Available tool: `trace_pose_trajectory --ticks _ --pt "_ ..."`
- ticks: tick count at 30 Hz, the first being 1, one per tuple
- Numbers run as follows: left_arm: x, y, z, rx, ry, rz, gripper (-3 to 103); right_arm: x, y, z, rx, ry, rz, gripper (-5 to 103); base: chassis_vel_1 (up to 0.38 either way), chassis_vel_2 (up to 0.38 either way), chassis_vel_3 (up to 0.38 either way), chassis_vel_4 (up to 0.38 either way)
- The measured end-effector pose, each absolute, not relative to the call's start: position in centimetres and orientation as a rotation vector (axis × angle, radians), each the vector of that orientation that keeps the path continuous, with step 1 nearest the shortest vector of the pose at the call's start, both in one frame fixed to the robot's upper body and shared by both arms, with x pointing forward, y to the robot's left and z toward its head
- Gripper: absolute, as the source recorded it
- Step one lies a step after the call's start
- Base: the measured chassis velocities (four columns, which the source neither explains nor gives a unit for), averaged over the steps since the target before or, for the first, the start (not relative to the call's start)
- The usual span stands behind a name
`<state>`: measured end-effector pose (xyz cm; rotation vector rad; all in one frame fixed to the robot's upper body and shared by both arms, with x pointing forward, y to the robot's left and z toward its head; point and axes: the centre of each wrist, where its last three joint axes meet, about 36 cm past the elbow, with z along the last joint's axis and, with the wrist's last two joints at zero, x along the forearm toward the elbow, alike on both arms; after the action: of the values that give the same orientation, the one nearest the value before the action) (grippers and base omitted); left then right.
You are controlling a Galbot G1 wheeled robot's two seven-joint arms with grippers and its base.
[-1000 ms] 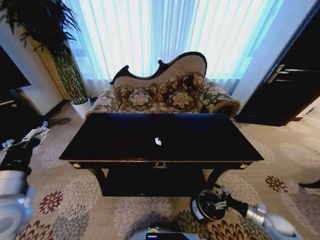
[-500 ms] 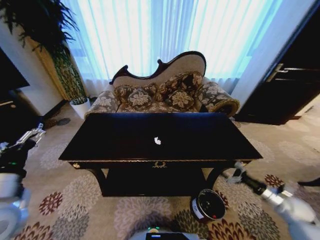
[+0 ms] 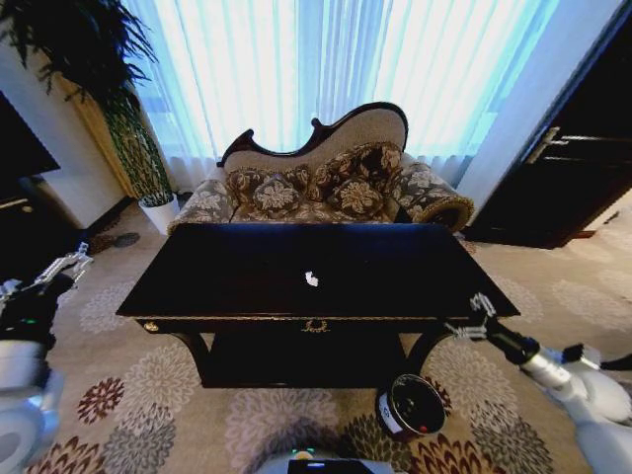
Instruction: Move to the front of the table and place the trash on the table into the trash bin.
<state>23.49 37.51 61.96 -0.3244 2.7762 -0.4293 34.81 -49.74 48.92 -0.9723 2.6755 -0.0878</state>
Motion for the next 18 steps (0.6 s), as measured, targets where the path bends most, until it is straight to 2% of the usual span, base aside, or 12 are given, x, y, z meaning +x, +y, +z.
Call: trace_pose_trajectory --ticks 3,4,8,14,18 --pt "23.4 37.6 62.0 -0.325 2.773 -0.437 100 35.1 -46.0 52.6 -0.872 2.700 -0.085 100 0.000 0.000 0.000 0.000" --pt "23.4 37.6 62.0 -0.325 2.773 -0.437 100 35.1 -46.0 52.6 -0.872 2.700 -0.085 100 0.000 0.000 0.000 0.000" --pt "23.2 37.9 62.2 -0.327 2.767 -0.439 100 34.6 -39.3 57.0 -0.806 2.731 -0.134 100 0.000 0.000 0.000 0.000" --pt "23.0 38.0 62.3 -0.336 2.765 -0.437 100 34.0 -34.6 59.5 -0.825 2.829 -0.169 100 0.000 0.000 0.000 0.000" --pt "22.8 38.2 62.4 -0.342 2.765 -0.440 100 33.6 -30.3 60.8 -0.720 3.047 -0.312 100 0.000 0.000 0.000 0.000"
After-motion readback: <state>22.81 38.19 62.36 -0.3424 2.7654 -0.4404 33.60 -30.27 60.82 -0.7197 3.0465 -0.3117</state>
